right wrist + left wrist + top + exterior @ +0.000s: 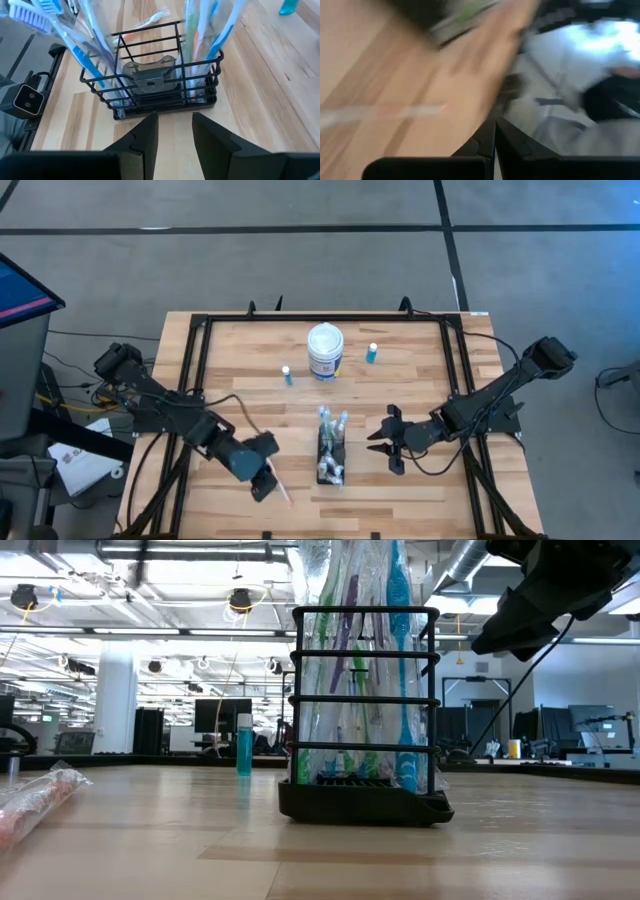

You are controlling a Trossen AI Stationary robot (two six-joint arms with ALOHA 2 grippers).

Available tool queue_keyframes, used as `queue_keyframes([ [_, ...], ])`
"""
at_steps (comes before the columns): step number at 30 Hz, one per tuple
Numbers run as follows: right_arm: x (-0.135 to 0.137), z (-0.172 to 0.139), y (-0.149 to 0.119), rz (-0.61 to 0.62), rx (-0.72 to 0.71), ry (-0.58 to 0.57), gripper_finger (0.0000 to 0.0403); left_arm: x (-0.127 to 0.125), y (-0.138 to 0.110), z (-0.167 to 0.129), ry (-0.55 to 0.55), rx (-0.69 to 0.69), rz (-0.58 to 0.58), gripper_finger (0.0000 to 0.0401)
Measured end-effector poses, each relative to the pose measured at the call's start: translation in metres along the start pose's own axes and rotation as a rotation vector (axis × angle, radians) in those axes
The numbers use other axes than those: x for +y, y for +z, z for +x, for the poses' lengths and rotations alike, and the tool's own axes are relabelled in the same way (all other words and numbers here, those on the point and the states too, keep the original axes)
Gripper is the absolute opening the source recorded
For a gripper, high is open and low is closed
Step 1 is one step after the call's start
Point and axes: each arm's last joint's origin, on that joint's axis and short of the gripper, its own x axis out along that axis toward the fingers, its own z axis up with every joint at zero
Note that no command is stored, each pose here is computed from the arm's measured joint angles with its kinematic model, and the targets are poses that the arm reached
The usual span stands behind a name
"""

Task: Pick & Place toothbrushing station
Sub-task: Put the orange toothbrush into the black mesh organizer

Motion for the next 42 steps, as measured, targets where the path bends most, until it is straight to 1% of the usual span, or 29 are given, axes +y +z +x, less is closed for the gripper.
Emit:
queue_keyframes([
  [2, 0.000, 0.000, 0.000, 0.000, 0.000, 0.001, 0.0111, 0.017, -0.006, 0.007, 0.094, 0.030, -0.111, 0.0002],
  [4, 0.000, 0.000, 0.000, 0.000, 0.000, 0.002, 0.0111, 0.031, -0.013, 0.015, 0.146, 0.065, -0.182, 0.0002],
  [9, 0.000, 0.000, 0.000, 0.002, 0.000, 0.002, 0.0111, 0.059, -0.019, 0.029, 0.225, 0.093, -0.266, 0.0018],
  [16, 0.000, 0.000, 0.000, 0.002, 0.000, 0.002, 0.0111, 0.079, -0.015, 0.044, 0.163, 0.079, -0.323, 0.0081],
  [19, 0.000, 0.000, 0.000, 0.002, 0.000, 0.002, 0.0111, 0.087, -0.016, 0.047, 0.169, 0.096, -0.334, 0.0108],
  [27, 0.000, 0.000, 0.000, 0.002, 0.000, 0.002, 0.0111, 0.095, -0.020, 0.052, 0.154, 0.099, -0.336, 0.0166],
  [34, 0.000, 0.000, 0.000, 0.002, 0.000, 0.002, 0.0111, 0.101, -0.023, 0.055, 0.143, 0.095, -0.341, 0.0196],
  [38, 0.000, 0.000, 0.000, 0.002, 0.000, 0.002, 0.0111, 0.109, -0.027, 0.058, 0.156, 0.098, -0.349, 0.0202],
  [42, 0.000, 0.000, 0.000, 0.003, 0.000, 0.001, 0.0111, 0.116, -0.030, 0.069, 0.147, 0.117, -0.359, 0.0203],
])
